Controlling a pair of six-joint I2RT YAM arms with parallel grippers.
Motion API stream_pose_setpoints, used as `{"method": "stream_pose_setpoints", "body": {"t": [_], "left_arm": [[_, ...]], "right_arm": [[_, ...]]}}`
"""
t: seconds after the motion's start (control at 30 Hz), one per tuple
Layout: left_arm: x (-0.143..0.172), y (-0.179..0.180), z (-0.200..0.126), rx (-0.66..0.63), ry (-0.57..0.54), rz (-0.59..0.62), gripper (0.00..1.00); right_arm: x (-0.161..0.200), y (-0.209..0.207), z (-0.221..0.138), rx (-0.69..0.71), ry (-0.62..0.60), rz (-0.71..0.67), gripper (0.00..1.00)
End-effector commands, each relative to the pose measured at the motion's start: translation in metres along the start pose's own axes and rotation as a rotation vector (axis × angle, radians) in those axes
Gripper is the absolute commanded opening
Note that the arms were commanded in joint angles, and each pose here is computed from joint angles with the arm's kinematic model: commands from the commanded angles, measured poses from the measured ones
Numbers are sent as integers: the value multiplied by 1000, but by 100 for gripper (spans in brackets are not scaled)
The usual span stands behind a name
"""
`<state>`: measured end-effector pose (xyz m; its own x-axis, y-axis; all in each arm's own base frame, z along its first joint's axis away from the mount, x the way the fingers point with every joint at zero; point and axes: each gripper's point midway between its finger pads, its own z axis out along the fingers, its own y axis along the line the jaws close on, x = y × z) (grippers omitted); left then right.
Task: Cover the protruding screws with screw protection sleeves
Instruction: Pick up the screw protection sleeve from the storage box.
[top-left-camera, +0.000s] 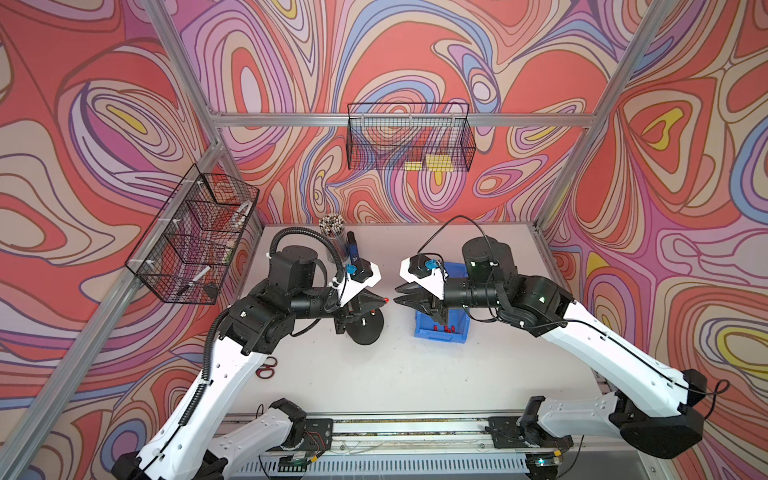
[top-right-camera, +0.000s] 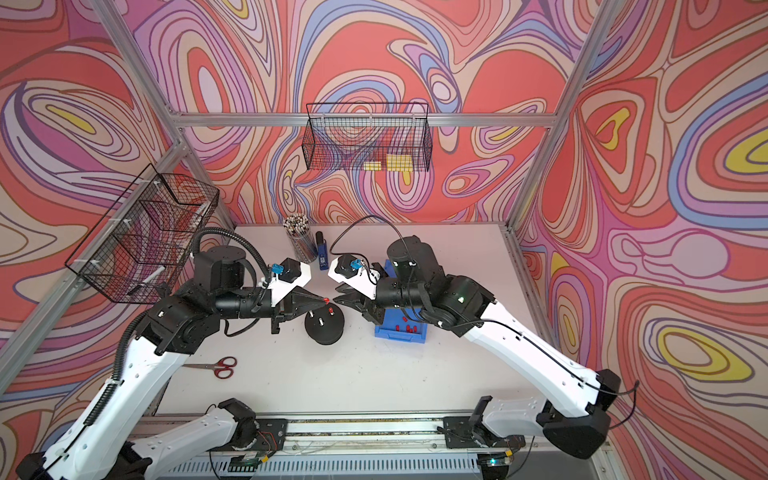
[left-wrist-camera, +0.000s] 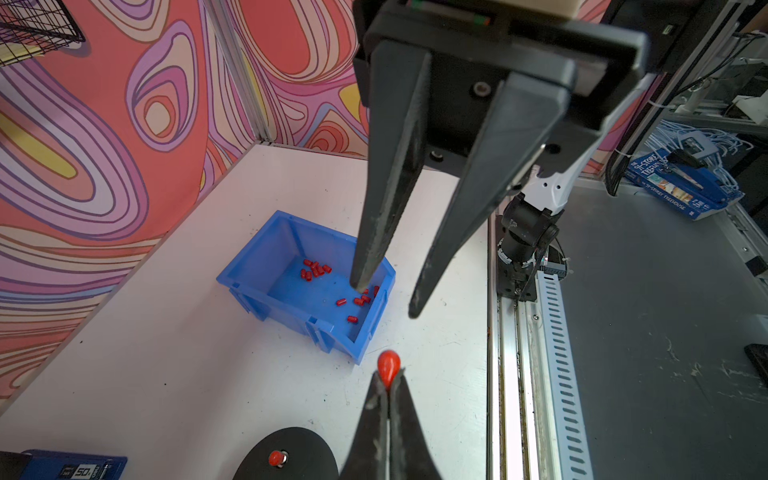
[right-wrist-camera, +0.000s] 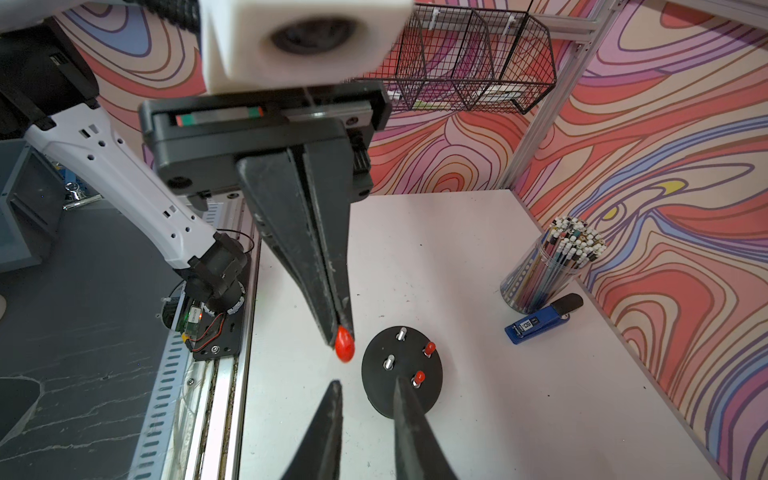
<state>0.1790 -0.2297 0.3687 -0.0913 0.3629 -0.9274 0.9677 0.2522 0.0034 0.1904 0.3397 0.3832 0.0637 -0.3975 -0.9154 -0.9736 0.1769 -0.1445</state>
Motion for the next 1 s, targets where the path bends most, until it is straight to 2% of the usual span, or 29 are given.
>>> {"method": "stream_pose_setpoints", "body": {"t": [0.0, 0.53, 0.97], "left_arm": [[-6, -10, -3, 41, -14, 28, 0], [-4, -9, -2, 39, -17, 27, 0], [2, -8, 3, 43, -1, 21, 0]], "right_arm": [[1, 3, 7, -18, 2, -8, 24], [1, 11, 14, -79, 6, 9, 25], [-3, 12, 11, -73, -8, -1, 22]]}}
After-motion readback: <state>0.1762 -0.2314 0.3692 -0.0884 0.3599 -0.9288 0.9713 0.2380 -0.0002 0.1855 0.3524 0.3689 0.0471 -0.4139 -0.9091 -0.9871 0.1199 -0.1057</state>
